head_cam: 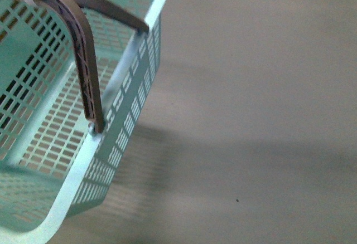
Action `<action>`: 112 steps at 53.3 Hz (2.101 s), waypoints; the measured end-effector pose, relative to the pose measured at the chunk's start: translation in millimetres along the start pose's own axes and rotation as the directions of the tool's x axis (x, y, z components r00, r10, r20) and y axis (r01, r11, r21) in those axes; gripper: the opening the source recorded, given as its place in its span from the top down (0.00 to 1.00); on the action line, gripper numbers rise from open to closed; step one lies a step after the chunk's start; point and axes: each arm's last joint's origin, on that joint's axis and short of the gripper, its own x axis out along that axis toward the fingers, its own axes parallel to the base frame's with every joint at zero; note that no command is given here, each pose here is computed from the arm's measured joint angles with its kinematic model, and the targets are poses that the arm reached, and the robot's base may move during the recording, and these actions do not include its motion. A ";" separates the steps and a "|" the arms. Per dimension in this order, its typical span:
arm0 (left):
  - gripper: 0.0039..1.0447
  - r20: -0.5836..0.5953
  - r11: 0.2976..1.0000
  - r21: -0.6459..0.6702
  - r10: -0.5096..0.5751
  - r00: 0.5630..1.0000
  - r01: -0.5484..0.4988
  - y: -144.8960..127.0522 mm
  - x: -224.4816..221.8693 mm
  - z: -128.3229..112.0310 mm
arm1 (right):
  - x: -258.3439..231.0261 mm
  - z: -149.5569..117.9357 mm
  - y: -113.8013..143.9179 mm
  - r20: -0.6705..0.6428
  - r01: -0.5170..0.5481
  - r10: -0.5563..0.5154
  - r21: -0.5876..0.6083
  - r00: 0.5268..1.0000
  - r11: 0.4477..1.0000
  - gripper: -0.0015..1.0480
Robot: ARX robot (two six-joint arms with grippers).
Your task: Pick lemon and mango into basket
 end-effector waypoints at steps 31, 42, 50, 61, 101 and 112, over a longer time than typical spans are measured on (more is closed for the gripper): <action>0.74 0.043 0.973 -0.135 -0.181 0.983 0.185 -44.6 -131.4 9.6 | 0.0 0.0 0.0 0.000 0.000 0.000 0.000 1.000 1.000 0.08; 0.74 0.043 0.971 -0.135 -0.196 0.980 0.200 -47.7 -134.3 9.8 | 0.0 0.0 0.0 0.000 0.000 0.000 0.000 1.000 1.000 0.08; 0.74 0.042 0.970 -0.135 -0.196 0.980 0.200 -47.8 -134.4 9.6 | 0.0 0.0 0.0 0.000 0.000 0.000 0.000 1.000 1.000 0.08; 0.74 0.042 0.971 -0.135 -0.194 0.980 0.198 -47.6 -134.1 9.6 | 0.0 0.0 0.0 0.000 0.000 0.000 0.000 1.000 1.000 0.08; 0.74 0.042 0.970 -0.135 -0.196 0.980 0.200 -48.4 -134.6 9.6 | 0.0 0.0 0.0 0.000 0.000 0.000 0.000 1.000 1.000 0.08; 0.74 0.042 0.970 -0.135 -0.198 0.979 0.202 -48.9 -134.8 9.5 | 0.0 0.0 0.0 0.000 0.000 0.000 0.000 1.000 1.000 0.08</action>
